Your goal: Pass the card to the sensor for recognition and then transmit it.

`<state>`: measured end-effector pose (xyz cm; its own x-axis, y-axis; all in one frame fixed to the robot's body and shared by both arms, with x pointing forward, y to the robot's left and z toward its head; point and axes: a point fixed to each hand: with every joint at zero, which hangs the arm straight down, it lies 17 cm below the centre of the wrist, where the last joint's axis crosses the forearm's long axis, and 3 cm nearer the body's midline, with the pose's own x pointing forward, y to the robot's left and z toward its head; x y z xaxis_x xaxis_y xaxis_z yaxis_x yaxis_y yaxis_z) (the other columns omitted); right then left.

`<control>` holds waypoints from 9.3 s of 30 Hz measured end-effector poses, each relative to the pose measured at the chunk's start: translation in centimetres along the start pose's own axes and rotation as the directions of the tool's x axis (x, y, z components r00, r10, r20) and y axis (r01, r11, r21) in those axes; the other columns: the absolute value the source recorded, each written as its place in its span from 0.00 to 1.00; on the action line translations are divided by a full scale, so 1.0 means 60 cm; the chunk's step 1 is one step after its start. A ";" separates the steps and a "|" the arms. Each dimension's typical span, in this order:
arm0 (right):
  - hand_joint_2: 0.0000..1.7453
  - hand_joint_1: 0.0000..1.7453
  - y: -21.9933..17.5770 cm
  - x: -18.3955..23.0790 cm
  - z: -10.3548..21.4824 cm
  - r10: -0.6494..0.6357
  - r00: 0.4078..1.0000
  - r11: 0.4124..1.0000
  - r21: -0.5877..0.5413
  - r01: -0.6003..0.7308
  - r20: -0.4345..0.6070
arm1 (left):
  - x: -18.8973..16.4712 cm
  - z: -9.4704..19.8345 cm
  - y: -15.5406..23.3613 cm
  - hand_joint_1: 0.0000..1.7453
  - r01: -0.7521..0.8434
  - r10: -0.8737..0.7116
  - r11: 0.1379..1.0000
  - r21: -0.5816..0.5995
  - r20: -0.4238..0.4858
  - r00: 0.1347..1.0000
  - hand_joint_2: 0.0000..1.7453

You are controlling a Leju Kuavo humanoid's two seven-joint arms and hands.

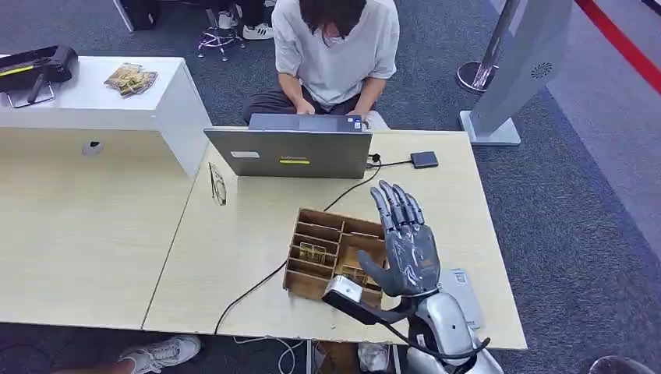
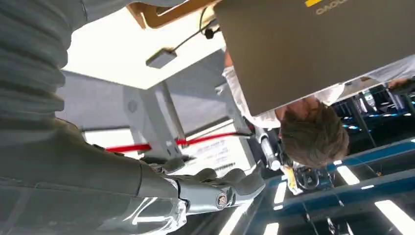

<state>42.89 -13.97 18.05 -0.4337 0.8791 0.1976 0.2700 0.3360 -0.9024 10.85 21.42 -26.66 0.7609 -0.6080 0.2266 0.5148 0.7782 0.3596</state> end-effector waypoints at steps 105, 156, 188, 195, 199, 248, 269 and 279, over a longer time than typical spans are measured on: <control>1.00 0.36 0.107 -0.061 0.000 0.160 0.985 0.961 0.239 -0.141 -0.061 | 0.008 0.002 -0.009 0.00 0.019 -0.019 1.000 -0.016 0.012 1.000 0.00; 1.00 1.00 0.128 -0.073 0.008 0.181 0.980 0.948 0.278 -0.152 -0.080 | 0.011 0.003 -0.011 0.00 0.024 -0.024 1.000 -0.018 0.017 1.000 0.00; 1.00 1.00 -0.015 0.009 -0.038 0.144 0.990 0.990 -0.007 -0.144 -0.006 | 0.008 0.003 -0.008 0.00 -0.006 0.006 1.000 -0.008 0.007 1.000 0.00; 1.00 1.00 -0.040 0.017 -0.042 0.136 0.991 0.989 -0.051 -0.136 0.002 | 0.008 0.003 -0.007 0.00 -0.011 0.011 1.000 -0.005 0.005 1.000 0.00; 1.00 1.00 -0.053 0.022 -0.045 0.130 0.991 0.989 -0.078 -0.129 0.009 | 0.008 0.003 -0.007 0.00 -0.011 0.011 1.000 -0.005 0.005 1.000 0.00; 1.00 1.00 -0.058 -0.073 -0.174 0.259 0.964 0.966 0.028 -0.258 -0.062 | 0.036 0.003 -0.014 0.00 0.064 -0.063 0.997 -0.030 0.055 0.997 0.00; 1.00 1.00 -0.124 -0.136 -0.283 0.383 0.906 0.922 0.014 -0.387 -0.178 | 0.064 0.003 -0.016 0.00 0.130 -0.126 0.990 -0.046 0.083 0.989 0.00; 1.00 0.00 -0.145 -0.100 -0.297 0.316 0.938 0.944 -0.050 -0.326 -0.146 | 0.065 0.003 -0.015 0.00 0.117 -0.113 0.992 -0.045 0.080 0.990 0.00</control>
<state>58.44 -16.15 31.54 -0.1961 0.9796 -0.0437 0.4386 0.0478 -0.8974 13.25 18.33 -25.94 0.6637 -0.7029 0.2559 0.6176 0.7079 0.3427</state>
